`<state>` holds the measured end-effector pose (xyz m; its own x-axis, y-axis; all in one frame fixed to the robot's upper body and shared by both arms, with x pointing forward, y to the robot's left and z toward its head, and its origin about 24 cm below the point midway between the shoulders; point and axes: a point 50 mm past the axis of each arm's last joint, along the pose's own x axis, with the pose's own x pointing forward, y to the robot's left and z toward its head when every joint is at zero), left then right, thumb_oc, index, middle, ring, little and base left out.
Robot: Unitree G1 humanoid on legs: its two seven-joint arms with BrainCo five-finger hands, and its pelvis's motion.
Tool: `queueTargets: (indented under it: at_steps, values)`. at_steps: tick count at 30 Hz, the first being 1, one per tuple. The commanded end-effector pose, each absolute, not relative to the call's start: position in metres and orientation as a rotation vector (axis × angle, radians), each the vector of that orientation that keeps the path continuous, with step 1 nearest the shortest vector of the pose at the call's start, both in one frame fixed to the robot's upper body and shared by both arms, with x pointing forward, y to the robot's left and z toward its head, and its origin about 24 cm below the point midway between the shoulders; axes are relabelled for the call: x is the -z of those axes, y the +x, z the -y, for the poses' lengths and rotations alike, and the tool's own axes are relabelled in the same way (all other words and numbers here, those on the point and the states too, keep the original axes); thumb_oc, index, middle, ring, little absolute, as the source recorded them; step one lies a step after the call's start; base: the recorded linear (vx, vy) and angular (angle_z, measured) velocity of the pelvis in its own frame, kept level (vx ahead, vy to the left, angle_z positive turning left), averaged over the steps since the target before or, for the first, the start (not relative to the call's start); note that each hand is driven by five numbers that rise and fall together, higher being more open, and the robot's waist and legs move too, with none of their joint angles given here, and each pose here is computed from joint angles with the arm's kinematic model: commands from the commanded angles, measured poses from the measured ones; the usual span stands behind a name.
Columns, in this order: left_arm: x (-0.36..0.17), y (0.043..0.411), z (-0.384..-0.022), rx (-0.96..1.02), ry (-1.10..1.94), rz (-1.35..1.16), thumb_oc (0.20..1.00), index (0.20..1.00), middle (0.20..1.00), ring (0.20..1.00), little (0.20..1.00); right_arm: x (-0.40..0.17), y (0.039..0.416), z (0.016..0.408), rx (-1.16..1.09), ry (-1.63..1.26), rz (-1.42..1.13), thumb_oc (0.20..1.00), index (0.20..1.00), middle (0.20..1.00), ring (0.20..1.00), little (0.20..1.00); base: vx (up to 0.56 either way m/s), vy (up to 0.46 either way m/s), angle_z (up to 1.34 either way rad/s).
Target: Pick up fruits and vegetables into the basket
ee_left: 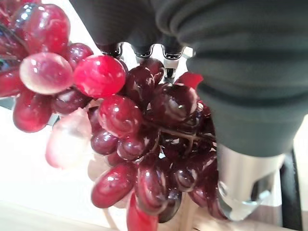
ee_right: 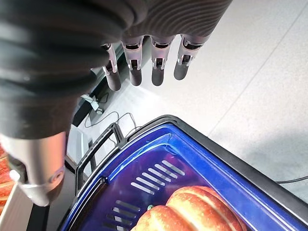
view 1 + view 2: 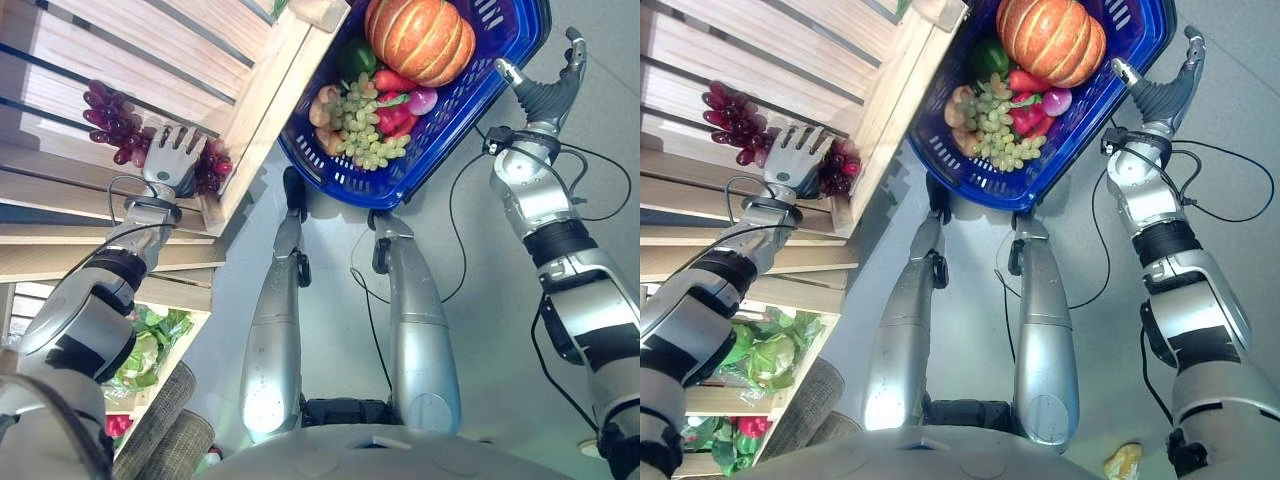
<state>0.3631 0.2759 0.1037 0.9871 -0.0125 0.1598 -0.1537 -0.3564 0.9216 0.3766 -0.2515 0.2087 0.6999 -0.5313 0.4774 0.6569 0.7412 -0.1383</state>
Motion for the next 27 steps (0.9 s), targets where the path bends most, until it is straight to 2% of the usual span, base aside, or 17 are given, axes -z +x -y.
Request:
queueTargets:
  at_steps: [1, 2, 4, 5, 21, 27]
  values:
    - [-0.064, 0.346, -0.299, -0.065, 1.938, -0.205, 0.777, 0.777, 0.777, 0.777, 0.777, -0.214, 0.373, 0.255, 0.679, -0.305, 0.472, 1.0, 1.0, 1.0, 1.0, 1.0, 0.0, 0.0, 0.0]
    - [-0.063, 0.346, -0.299, -0.056, 1.938, -0.223, 0.62, 0.62, 0.62, 0.62, 0.62, -0.214, 0.373, 0.255, 0.679, -0.304, 0.472, 1.0, 1.0, 1.0, 1.0, 1.0, 0.0, 0.0, 0.0]
    - [-0.061, 0.346, -0.3, -0.037, 1.942, -0.255, 0.429, 0.429, 0.429, 0.429, 0.429, -0.216, 0.374, 0.254, 0.678, -0.304, 0.472, 1.0, 1.0, 1.0, 1.0, 1.0, 0.0, 0.0, 0.0]
    - [-0.059, 0.345, -0.302, -0.013, 1.94, -0.288, 0.2, 0.2, 0.2, 0.2, 0.2, -0.218, 0.375, 0.254, 0.677, -0.305, 0.474, 1.0, 1.0, 1.0, 1.0, 1.0, 0.0, 0.0, 0.0]
    - [-0.044, 0.338, -0.305, 0.024, 1.875, -0.391, 0.2, 0.2, 0.2, 0.2, 0.2, -0.221, 0.376, 0.252, 0.676, -0.3, 0.477, 1.0, 1.0, 1.0, 1.0, 1.0, 0.0, 0.0, 0.0]
    - [-0.049, 0.342, -0.299, -0.194, 1.267, -0.367, 0.2, 0.2, 0.2, 0.2, 0.2, -0.219, 0.376, 0.247, 0.668, -0.297, 0.47, 1.0, 1.0, 1.0, 1.0, 1.0, 0.0, 0.0, 0.0]
